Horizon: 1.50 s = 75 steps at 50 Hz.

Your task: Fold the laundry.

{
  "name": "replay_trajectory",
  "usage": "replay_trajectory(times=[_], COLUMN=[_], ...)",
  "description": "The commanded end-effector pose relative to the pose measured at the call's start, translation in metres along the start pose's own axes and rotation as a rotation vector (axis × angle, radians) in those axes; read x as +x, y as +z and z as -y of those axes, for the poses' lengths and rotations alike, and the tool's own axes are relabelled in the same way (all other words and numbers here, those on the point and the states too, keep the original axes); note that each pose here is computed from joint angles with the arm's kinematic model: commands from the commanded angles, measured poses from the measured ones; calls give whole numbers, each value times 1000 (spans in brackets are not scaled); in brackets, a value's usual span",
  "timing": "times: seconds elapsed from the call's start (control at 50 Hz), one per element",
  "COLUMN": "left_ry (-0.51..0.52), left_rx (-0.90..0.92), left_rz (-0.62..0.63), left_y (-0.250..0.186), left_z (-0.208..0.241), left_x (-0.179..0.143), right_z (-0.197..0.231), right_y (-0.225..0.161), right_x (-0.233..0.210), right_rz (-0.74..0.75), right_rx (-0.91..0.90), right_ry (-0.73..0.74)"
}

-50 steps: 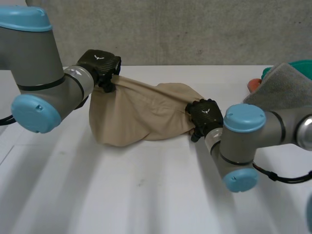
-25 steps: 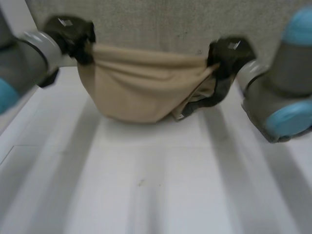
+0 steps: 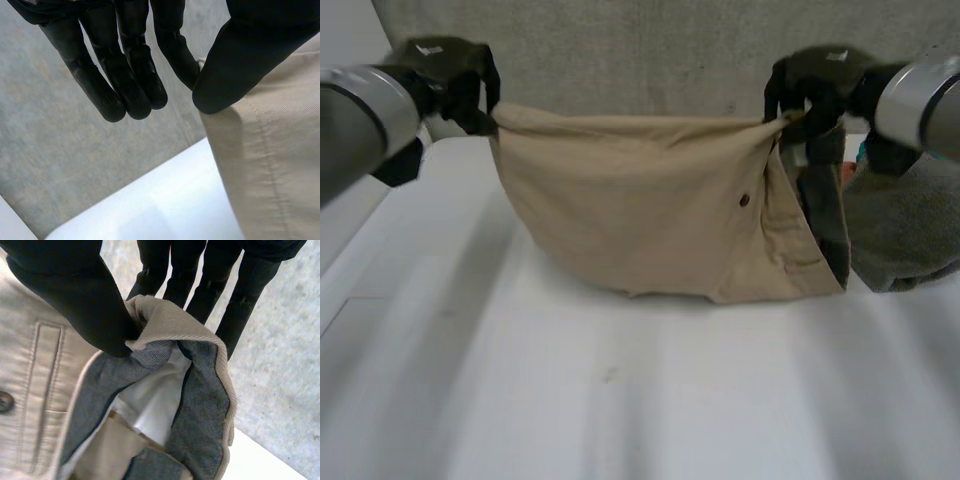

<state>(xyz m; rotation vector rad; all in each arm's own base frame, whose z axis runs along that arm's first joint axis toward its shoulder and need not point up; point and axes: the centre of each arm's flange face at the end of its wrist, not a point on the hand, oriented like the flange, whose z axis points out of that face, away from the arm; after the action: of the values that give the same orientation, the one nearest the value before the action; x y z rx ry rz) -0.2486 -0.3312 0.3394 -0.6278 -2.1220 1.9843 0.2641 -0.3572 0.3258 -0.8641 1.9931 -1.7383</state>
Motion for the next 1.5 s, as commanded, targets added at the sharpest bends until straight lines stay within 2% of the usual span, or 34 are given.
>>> replay_trajectory(times=[0.02, 0.06, 0.08, 0.16, 0.22, 0.3, 0.4, 0.54, 0.6, 0.7, 0.74, 0.78, 0.86, 0.96, 1.16, 1.32, 1.4, 1.5], left_ry=[27, 21, -6, -111, -138, -135, -124, -101, -85, -36, -6, 7, 16, 22, 21, -59, -150, -187], left_rx=[255, 372, 493, 728, 768, 663, 366, 129, 23, -39, -58, -74, -140, -189, -213, -287, -313, -285], left_rz=[-16, 34, 105, 229, 217, 156, 129, 118, 55, -12, -20, -25, -55, -73, -64, -155, -210, -180], left_y=[59, 67, 67, 51, 42, 31, 31, 29, 29, 36, 40, 40, 34, 31, 36, 20, 6, 0], left_z=[9, 28, 52, 103, 115, 103, 31, -51, -97, -136, -146, -150, -161, -175, -182, -179, -167, -147], left_x=[-1, -9, -21, -46, -43, -26, -16, -10, 2, 16, 19, 22, 35, 54, 66, 92, 104, 96], right_z=[-5, 15, 35, 76, 81, 62, 16, -63, -109, -135, -133, -128, -108, -67, -10, 1, 0, -4], right_y=[52, 58, 60, 53, 49, 48, 45, 37, 24, 6, 0, -4, -14, -34, -68, -79, -77, -76], right_x=[9, 11, 17, 30, 27, 17, 6, -10, -28, -46, -58, -65, -72, -86, -101, -105, -101, -97], right_rz=[-112, -168, -234, -318, -276, -144, 35, 179, 250, 324, 352, 357, 321, 290, 226, 176, 139, 110], right_rx=[249, 380, 510, 769, 791, 686, 462, 149, -11, -98, -110, -120, -126, -46, 76, 92, 80, 62], right_ry=[-141, -169, -178, -139, -100, -44, 12, 78, 24, -149, -216, -224, -205, -200, -128, -102, -101, -97])
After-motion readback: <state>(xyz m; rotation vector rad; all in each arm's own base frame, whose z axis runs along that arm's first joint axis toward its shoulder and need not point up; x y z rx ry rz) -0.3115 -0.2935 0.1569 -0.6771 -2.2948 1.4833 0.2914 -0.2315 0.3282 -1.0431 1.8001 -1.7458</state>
